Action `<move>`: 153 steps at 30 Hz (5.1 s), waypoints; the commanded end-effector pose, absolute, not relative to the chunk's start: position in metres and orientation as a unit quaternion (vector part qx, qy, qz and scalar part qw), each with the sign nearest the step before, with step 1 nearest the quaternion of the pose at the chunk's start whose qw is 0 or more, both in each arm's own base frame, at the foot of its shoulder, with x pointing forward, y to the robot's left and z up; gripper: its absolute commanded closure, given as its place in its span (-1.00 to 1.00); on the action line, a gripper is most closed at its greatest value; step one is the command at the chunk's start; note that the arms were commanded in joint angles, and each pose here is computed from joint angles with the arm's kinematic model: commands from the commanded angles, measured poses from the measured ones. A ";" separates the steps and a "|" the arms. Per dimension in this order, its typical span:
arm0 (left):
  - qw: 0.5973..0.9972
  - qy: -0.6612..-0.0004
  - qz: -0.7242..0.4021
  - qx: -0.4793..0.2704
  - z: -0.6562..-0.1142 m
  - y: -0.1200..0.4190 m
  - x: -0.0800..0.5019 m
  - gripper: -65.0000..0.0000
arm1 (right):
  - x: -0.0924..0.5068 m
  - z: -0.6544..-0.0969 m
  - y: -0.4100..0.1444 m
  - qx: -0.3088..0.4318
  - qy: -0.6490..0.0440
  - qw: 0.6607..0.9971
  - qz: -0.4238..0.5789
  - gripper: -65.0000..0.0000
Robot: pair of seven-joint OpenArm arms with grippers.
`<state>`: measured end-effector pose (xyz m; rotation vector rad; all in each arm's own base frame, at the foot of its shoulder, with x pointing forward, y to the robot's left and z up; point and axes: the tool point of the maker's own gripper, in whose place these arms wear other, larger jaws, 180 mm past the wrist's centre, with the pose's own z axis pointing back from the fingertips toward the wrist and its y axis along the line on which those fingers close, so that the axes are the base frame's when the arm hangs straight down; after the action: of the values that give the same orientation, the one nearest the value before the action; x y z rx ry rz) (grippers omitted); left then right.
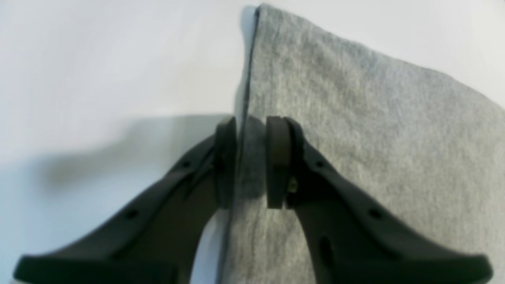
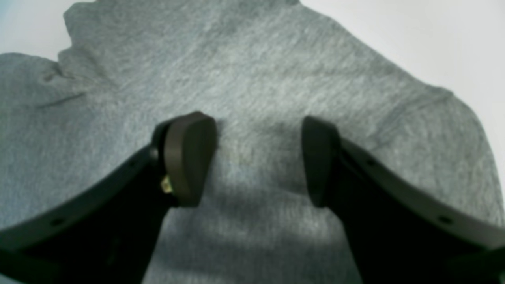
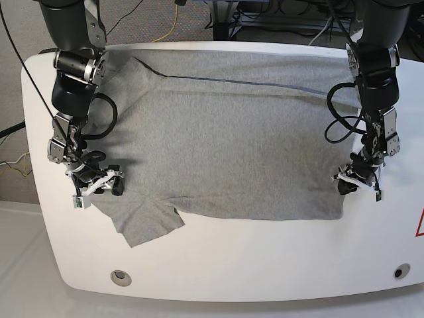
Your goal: Fold the T-shirt properly
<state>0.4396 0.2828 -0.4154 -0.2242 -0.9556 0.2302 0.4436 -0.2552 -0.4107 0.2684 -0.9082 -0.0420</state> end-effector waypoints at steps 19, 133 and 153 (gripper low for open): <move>0.858 -0.489 0.111 -0.110 -0.395 0.287 0.455 0.25 | 0.461 -0.388 -0.267 0.125 -0.468 0.874 -0.028 -0.15; 0.884 -0.446 0.058 -0.125 -0.412 0.264 0.442 1.00 | 0.455 -0.364 -0.304 0.091 -0.504 0.858 -0.031 -0.16; 0.883 -0.448 0.062 -0.124 -0.412 0.267 0.440 0.97 | 0.468 -0.341 -0.300 0.084 -0.520 0.850 -0.019 -0.17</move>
<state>0.4353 0.2599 -0.4198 -0.2780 -0.9281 0.1432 0.4523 -0.2928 -0.3666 0.1778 -1.0211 -0.0333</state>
